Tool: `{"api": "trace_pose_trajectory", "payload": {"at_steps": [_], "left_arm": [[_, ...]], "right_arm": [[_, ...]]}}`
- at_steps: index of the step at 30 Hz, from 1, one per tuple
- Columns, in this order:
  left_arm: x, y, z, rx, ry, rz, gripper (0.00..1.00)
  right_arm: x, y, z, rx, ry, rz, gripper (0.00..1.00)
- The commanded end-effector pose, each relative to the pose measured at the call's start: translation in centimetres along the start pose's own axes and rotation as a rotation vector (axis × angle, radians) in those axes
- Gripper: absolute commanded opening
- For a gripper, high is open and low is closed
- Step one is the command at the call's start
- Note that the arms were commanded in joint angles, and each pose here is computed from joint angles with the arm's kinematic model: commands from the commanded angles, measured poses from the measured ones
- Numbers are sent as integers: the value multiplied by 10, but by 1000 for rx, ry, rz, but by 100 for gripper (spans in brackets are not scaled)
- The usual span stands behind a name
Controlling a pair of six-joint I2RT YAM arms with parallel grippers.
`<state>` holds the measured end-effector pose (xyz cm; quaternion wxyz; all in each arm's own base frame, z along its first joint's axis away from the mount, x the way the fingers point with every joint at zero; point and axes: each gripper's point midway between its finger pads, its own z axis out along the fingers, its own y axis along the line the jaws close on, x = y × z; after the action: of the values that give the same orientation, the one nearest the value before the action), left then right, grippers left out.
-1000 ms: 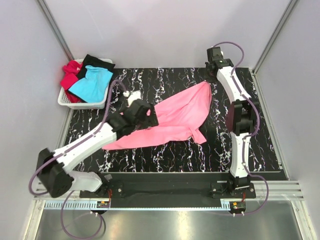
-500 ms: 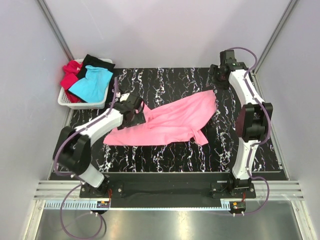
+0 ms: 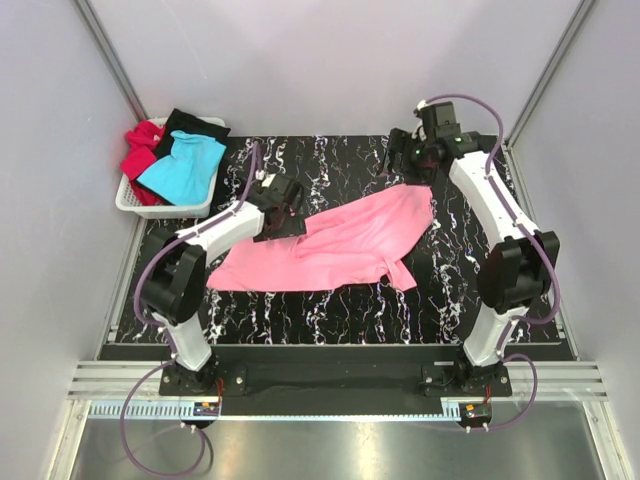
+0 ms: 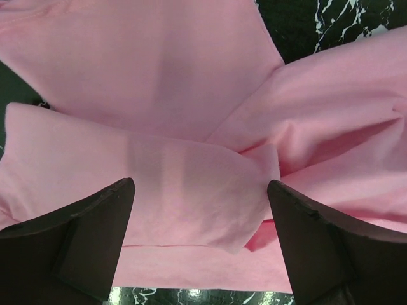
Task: Fold and stack the t-shirts
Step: Flatten the tshirt out
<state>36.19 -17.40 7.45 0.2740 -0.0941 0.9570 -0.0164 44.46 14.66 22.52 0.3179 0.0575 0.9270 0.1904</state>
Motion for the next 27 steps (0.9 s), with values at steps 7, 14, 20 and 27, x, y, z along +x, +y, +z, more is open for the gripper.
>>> {"api": "trace_pose_trajectory", "payload": {"at_steps": [7,14,20,27], "left_arm": [[-3,-22,7,46,-19,56,40],[-18,-19,-41,104,-112,-31,0],[16,-1,-110,151,-169,-160,0],[135,0,-124,220,80,-85,0]], "right_arm": [[22,-17,25,69,45,72,90],[29,-16,38,54,87,93,89],[38,-31,50,113,108,78,89],[47,-43,59,164,130,102,91]]}}
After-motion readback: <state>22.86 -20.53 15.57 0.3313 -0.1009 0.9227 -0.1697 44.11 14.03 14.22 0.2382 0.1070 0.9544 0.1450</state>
